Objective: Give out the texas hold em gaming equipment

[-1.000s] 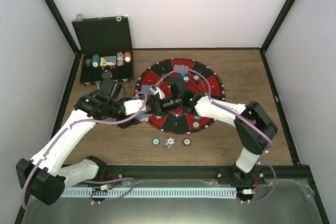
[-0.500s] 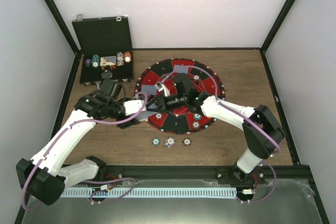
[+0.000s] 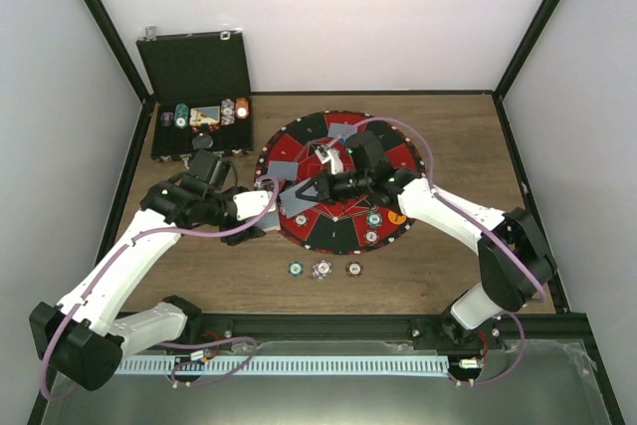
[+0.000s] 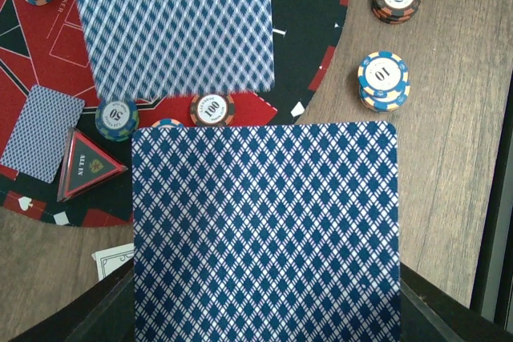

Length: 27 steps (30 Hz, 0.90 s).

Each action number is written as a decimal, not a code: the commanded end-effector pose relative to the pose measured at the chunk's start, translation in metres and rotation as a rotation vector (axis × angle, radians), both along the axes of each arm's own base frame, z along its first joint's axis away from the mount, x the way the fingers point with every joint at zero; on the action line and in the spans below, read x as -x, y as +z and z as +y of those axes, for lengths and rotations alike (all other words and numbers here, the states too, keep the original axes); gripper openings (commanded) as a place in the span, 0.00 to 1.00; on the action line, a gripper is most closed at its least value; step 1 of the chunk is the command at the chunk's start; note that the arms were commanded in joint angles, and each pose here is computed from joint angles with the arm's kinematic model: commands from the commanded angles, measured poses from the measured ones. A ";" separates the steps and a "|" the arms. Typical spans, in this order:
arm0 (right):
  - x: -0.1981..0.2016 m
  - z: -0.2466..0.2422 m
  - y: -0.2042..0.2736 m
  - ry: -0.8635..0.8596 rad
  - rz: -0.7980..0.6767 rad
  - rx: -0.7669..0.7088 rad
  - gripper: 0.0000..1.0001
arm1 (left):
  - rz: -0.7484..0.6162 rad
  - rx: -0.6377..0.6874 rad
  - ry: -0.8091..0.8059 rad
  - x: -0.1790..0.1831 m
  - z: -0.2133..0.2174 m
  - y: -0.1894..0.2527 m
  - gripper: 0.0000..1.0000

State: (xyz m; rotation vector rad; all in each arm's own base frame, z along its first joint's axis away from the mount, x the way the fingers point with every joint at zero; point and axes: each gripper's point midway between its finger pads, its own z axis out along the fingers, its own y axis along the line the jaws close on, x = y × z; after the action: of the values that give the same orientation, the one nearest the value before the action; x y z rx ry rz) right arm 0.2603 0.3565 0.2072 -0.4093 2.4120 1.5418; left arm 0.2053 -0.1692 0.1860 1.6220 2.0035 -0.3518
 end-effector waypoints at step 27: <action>-0.057 -0.155 -0.166 -0.298 0.138 0.461 0.07 | -0.028 0.018 -0.020 -0.003 -0.003 0.012 0.09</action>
State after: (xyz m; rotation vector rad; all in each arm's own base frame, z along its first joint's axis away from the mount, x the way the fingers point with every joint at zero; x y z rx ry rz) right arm 0.3105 0.2087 0.0451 0.0032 2.7738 1.0037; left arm 0.2051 -0.1693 0.1879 1.6222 1.9990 -0.3508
